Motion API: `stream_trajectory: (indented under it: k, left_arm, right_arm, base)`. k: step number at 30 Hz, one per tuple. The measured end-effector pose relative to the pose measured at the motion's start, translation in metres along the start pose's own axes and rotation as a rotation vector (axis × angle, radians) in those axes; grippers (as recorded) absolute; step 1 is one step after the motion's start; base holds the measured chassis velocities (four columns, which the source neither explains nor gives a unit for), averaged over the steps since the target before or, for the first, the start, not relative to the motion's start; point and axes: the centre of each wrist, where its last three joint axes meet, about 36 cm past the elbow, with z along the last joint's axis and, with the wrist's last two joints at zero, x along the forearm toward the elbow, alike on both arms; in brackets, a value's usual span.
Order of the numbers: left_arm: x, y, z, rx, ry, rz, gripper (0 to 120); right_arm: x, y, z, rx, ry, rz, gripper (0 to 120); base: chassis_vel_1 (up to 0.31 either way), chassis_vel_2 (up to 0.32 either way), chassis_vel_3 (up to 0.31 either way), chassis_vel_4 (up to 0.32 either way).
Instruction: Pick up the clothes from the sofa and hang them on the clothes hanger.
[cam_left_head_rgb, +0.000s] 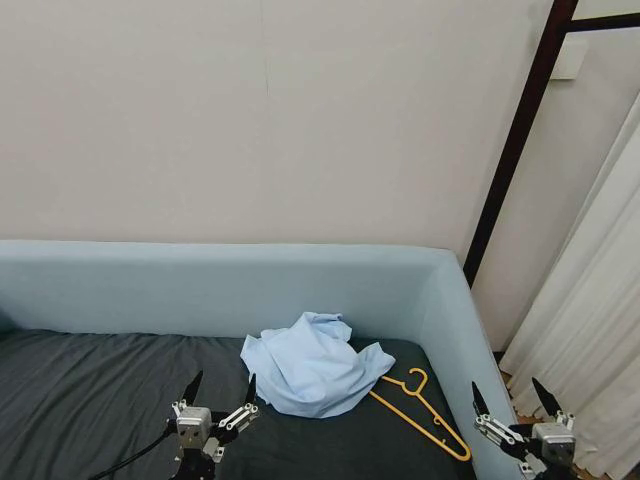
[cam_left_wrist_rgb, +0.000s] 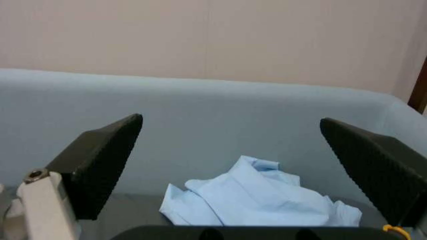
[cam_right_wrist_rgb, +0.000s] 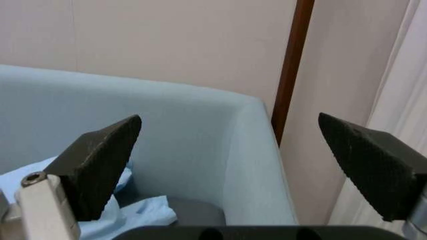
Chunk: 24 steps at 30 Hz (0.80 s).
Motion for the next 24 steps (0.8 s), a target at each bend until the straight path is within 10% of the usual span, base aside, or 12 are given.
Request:
stream_trajectory:
  k: [24]
  left_arm:
    - [0.0077,0.0012,-0.0023,0.013,-0.030,-0.024,100]
  right_arm:
    - [-0.0043,0.0058,-0.0027,-0.056,0.006,-0.017,100]
  base:
    - [0.000,0.000,0.000,0.000]
